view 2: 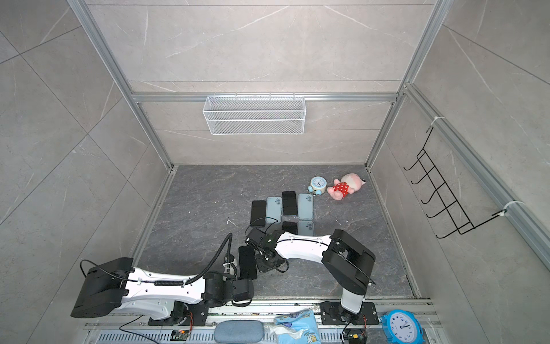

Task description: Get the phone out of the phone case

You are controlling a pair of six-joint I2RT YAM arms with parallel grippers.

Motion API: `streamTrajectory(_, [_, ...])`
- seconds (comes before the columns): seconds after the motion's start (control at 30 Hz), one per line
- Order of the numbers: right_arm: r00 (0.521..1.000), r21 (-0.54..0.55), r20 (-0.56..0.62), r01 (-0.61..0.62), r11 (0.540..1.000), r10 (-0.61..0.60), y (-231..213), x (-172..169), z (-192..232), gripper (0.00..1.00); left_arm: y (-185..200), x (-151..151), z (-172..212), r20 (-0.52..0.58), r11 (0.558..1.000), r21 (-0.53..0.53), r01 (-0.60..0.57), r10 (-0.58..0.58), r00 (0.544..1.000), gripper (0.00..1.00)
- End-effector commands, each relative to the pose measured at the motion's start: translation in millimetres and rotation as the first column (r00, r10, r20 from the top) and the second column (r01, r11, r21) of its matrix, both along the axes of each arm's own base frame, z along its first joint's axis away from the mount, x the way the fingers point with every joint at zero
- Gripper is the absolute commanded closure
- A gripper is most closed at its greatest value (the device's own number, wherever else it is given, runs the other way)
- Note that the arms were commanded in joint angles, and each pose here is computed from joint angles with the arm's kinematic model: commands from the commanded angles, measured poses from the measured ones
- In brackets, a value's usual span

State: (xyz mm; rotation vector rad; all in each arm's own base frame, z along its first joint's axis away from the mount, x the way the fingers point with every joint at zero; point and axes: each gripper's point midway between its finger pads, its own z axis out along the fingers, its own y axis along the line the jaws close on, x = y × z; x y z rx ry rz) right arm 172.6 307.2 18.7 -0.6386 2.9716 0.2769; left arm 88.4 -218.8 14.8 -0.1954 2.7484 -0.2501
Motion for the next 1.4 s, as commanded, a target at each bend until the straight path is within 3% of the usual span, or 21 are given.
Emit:
streamTrajectory(0.0, [1.000,0.013,0.001,0.014,1.000,-0.014,9,7,-1,0.80,5,0,-20,-0.040,0.997,0.078,0.012,-0.008,0.999,0.67])
streamTrajectory(0.3, [0.990,0.090,-0.030,0.138,0.986,-0.136,13,27,-3,0.92,10,29,-14,0.020,0.986,0.165,0.012,-0.016,1.000,0.73])
streamTrajectory(0.57, [0.969,0.144,-0.051,0.247,0.958,-0.243,8,56,-11,0.96,4,51,-4,0.052,0.981,0.186,0.049,-0.060,0.997,0.73])
streamTrajectory(0.73, [0.948,0.227,-0.125,0.313,0.922,-0.292,19,58,-14,0.96,4,57,2,0.067,0.978,0.202,0.048,-0.063,0.996,0.73])
streamTrajectory(0.93, [0.900,0.319,-0.207,0.432,0.843,-0.383,32,58,-9,0.96,21,53,17,0.096,0.987,0.162,-0.009,-0.007,0.995,0.67])
streamTrajectory(1.17, [0.884,0.286,-0.181,0.466,0.837,-0.431,12,67,-20,0.96,50,51,41,0.142,0.990,0.123,-0.063,0.045,0.989,0.61])
streamTrajectory(1.37, [0.894,0.221,-0.115,0.448,0.866,-0.434,-12,74,-23,0.97,52,59,18,0.022,0.991,0.120,-0.052,0.050,0.999,0.61])
